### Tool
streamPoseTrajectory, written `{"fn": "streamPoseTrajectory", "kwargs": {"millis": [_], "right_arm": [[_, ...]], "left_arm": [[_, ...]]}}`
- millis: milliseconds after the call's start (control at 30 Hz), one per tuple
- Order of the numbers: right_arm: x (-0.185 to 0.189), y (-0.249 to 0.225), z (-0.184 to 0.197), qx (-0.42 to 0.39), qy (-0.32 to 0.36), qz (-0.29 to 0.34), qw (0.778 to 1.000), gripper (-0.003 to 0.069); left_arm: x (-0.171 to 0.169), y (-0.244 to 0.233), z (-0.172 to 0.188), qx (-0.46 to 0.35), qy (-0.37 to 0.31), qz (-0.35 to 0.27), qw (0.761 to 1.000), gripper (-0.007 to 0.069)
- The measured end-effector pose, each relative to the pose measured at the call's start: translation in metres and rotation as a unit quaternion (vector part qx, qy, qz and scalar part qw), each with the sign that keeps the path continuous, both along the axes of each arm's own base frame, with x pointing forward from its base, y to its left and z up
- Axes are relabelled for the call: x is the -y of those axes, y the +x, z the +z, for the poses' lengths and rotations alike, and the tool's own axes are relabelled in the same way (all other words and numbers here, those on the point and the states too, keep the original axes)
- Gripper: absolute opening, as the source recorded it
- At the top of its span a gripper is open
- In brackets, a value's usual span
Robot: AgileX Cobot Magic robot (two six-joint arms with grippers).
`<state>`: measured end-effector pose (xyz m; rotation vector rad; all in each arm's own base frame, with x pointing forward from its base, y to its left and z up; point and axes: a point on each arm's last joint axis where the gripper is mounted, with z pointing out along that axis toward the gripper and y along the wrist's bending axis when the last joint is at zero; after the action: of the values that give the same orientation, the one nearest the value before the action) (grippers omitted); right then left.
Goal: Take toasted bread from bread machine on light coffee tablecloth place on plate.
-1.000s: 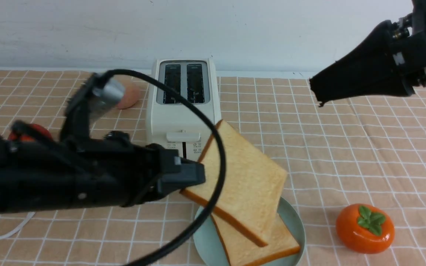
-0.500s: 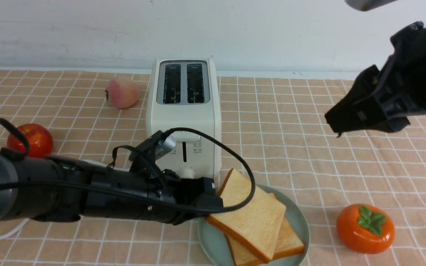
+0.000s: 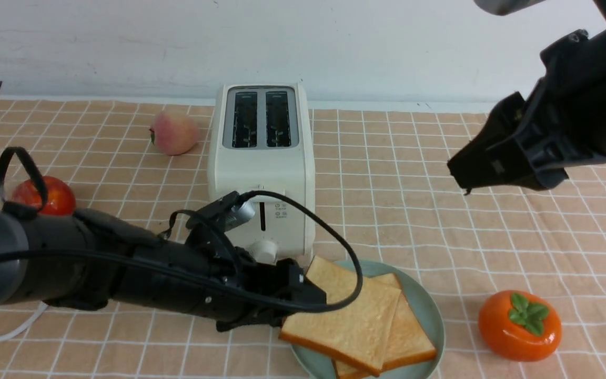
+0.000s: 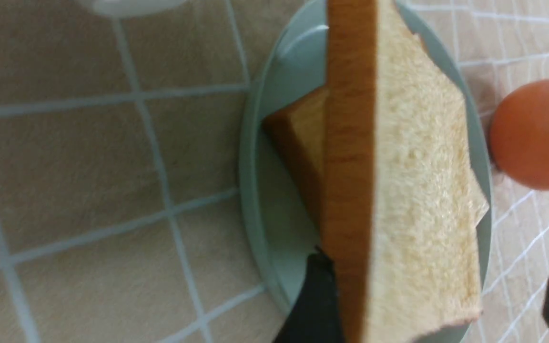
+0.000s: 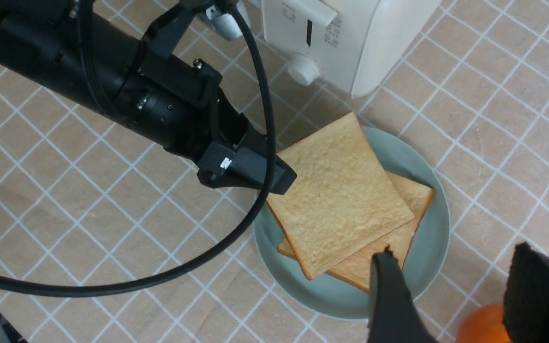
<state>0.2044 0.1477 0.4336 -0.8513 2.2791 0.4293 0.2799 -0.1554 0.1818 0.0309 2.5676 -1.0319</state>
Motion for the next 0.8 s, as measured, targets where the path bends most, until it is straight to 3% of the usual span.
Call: {"fn": "streamPoseTrajectory", "kwargs": {"millis": [200,400,600,800], "right_arm": [[-0.002,0.001,0.002,0.009,0.018,0.0,1.0,0.0337],[-0.005,0.004,0.006,0.022,0.044,-0.012,0.999,0.0337],[-0.006,0.009,0.012,0.033,0.086,-0.047,0.995,0.0337],[0.003,0.014,0.01,0.047,0.061,-0.1,0.992,0.033]], "left_arm": [[-0.04,0.008,0.019,-0.042,0.052,0.012,0.998,0.0657],[-0.064,-0.012,0.061,-0.048,0.111,0.05,0.991,0.0598],[-0.049,-0.057,0.104,0.014,0.138,-0.009,0.99,0.0526],[-0.047,-0.101,0.138,0.081,0.149,-0.066,0.983,0.0453]]}}
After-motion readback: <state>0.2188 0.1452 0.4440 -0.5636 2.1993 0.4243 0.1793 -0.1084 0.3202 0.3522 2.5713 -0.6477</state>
